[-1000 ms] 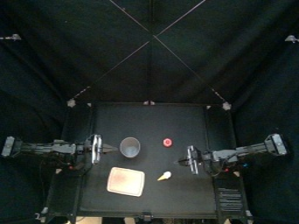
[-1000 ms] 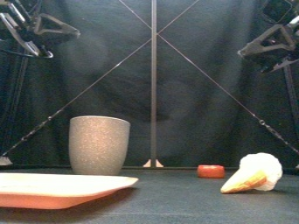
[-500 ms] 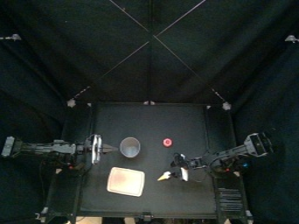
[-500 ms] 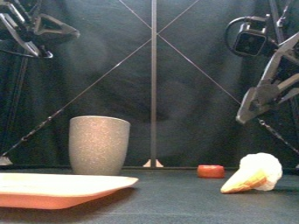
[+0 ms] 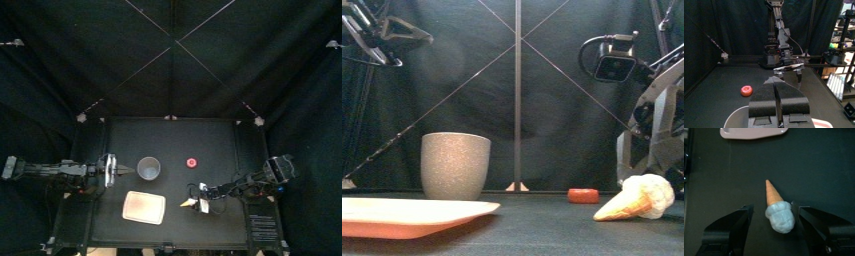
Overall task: Pick the ice cream then place it in the grey bowl
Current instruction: Pick the ice cream
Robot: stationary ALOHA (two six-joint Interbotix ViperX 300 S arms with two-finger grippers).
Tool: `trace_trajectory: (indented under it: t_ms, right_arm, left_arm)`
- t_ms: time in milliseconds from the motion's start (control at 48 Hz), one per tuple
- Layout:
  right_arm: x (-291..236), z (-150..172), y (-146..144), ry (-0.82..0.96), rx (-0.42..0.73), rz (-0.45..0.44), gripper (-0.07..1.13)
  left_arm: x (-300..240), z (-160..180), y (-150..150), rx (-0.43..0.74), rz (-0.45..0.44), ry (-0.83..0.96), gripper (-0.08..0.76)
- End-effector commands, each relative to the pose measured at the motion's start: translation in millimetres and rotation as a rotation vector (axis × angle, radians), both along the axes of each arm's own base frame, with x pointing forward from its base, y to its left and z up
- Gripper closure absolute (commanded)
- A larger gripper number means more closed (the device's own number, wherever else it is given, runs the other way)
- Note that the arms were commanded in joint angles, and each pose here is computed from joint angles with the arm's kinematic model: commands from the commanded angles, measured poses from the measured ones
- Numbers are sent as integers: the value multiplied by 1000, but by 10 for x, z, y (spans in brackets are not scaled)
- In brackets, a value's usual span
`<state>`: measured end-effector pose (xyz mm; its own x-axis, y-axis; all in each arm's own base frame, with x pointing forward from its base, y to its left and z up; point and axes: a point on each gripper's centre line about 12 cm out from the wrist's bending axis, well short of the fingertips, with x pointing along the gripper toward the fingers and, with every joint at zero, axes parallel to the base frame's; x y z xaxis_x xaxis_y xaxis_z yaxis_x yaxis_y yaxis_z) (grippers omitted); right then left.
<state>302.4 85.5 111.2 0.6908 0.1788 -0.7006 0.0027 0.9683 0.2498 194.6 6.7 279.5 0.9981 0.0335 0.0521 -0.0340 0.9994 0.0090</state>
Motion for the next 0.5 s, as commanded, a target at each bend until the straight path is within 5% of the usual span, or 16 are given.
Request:
trace_trajectory:
  t_ms: [21, 312, 500]
  right_arm:
    - [86, 26, 37, -1, 7, -1, 106]
    - [101, -51, 74, 41, 0, 8, 147]
    - [103, -58, 68, 54, -5, 10, 387]
  left_arm:
    - [10, 53, -4, 5, -2, -15, 700]
    - [7, 56, -3, 4, -2, -17, 700]
    - [10, 51, -4, 5, -2, -14, 700]
